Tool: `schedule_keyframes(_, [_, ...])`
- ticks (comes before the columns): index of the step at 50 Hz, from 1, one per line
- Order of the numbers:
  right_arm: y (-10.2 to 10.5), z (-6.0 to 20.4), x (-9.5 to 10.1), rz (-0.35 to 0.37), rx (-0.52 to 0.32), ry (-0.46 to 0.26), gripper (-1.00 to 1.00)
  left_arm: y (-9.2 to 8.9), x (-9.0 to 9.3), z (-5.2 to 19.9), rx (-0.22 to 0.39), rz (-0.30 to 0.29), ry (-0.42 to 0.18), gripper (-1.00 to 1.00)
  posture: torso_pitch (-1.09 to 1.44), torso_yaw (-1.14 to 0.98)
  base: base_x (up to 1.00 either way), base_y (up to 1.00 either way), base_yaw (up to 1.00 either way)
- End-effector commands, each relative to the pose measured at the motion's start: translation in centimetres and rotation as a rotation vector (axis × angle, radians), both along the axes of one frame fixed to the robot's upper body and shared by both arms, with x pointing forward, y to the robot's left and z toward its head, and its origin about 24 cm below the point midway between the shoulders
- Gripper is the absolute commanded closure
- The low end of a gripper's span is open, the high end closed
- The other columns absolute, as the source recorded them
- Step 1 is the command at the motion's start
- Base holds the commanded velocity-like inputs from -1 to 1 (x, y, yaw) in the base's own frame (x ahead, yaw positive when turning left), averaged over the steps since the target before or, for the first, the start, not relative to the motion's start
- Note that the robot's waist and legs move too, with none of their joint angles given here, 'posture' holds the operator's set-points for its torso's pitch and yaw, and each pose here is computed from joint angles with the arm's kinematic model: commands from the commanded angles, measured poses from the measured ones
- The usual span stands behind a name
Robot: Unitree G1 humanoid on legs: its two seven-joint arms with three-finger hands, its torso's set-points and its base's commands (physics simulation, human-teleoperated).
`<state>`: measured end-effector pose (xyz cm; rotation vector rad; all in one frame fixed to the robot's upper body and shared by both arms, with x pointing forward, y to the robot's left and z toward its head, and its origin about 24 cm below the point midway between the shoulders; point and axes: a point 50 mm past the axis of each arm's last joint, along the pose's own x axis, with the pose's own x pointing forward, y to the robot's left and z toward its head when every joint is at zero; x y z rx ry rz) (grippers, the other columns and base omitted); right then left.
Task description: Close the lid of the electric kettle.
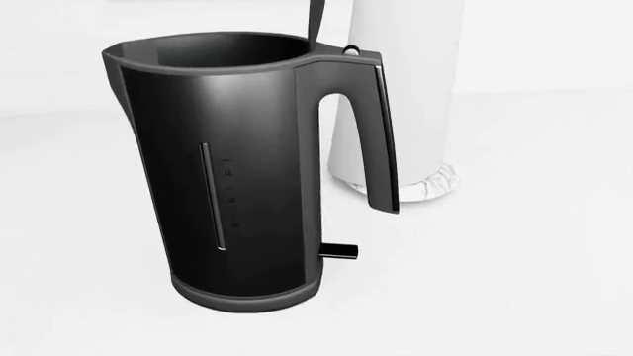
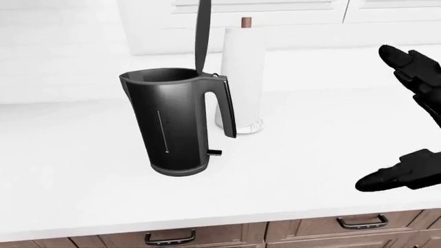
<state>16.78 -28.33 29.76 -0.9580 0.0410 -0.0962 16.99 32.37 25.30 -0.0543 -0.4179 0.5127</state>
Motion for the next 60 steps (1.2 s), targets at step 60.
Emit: schedule_keyframes(60, [8.6, 8.4, 11.3, 0.203, -0.522, 0.237, -0.97, -0.6, -0.1, 0.9, 0.042, -0.018, -0.048, -1.00, -0.44, 0.00, 0.00, 0.00, 0.00])
